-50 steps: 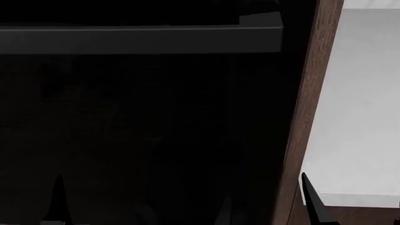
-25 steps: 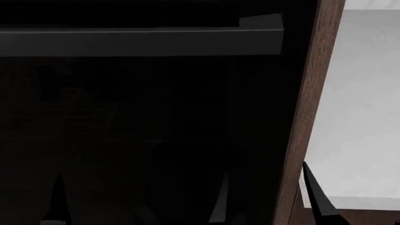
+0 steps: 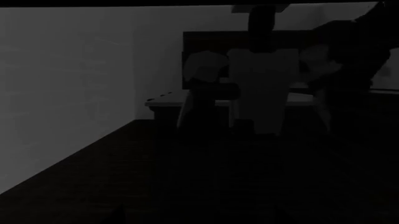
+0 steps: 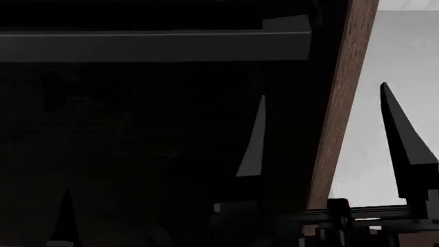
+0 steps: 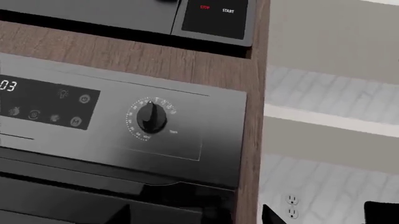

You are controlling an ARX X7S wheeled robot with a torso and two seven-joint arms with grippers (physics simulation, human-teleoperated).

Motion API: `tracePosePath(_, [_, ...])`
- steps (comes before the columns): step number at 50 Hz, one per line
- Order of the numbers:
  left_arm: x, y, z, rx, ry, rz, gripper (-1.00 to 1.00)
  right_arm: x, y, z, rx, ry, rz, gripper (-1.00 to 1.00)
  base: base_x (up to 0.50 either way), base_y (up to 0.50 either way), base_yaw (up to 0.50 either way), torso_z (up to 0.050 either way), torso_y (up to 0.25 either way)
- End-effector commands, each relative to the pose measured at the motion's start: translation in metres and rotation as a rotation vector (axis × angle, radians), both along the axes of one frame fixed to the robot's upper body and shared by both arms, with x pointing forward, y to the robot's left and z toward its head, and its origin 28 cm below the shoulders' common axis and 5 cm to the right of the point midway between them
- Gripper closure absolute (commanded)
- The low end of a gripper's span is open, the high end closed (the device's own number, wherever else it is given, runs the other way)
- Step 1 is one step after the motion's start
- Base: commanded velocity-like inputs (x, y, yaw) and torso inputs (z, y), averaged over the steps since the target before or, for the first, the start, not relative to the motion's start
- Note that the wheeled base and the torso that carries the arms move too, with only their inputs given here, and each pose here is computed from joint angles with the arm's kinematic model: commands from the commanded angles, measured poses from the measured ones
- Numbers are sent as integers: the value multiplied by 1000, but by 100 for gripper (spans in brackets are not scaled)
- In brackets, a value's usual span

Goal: Press the start button on the microwave

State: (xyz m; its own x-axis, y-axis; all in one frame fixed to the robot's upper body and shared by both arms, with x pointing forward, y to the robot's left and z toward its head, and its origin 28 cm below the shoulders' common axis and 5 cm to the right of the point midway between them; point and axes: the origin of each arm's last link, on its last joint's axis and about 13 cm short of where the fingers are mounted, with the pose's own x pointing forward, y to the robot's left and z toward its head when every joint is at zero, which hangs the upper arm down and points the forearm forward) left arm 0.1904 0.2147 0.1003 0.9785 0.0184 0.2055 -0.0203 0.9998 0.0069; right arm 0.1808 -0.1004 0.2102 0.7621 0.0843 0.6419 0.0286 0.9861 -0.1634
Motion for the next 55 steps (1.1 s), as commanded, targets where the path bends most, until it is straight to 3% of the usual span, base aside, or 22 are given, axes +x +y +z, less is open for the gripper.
tracePosePath(1, [1, 1, 3, 9, -14, 5, -100, -5, -7, 55, -12, -29, -1, -100, 0, 0, 0, 0, 0])
tracePosePath(4, [1, 1, 3, 8, -15, 3, -100, -3, -9, 69, 15, 10, 14, -100, 0, 0, 0, 0, 0])
tracePosePath(14, [1, 0, 5, 12, -20, -1, -100, -5, -9, 122, -36, 64, 99, -100, 0, 0, 0, 0, 0])
tracePosePath(25, [0, 0, 5, 12, -22, 0, -100, -3, -5, 152, -79, 21, 83, -100, 0, 0, 0, 0, 0])
tracePosePath(45, [1, 2, 3, 10, -20, 1, -100, -8, -5, 206, -78, -33, 75, -100, 0, 0, 0, 0, 0])
tracePosePath(46, [1, 2, 3, 9, -19, 0, -100, -8, -5, 207, -78, -33, 74, 100, 0, 0, 0, 0, 0])
tracePosePath(55, [0, 2, 3, 12, -21, 0, -100, -6, -10, 220, -55, -7, 80, 100, 0, 0, 0, 0, 0])
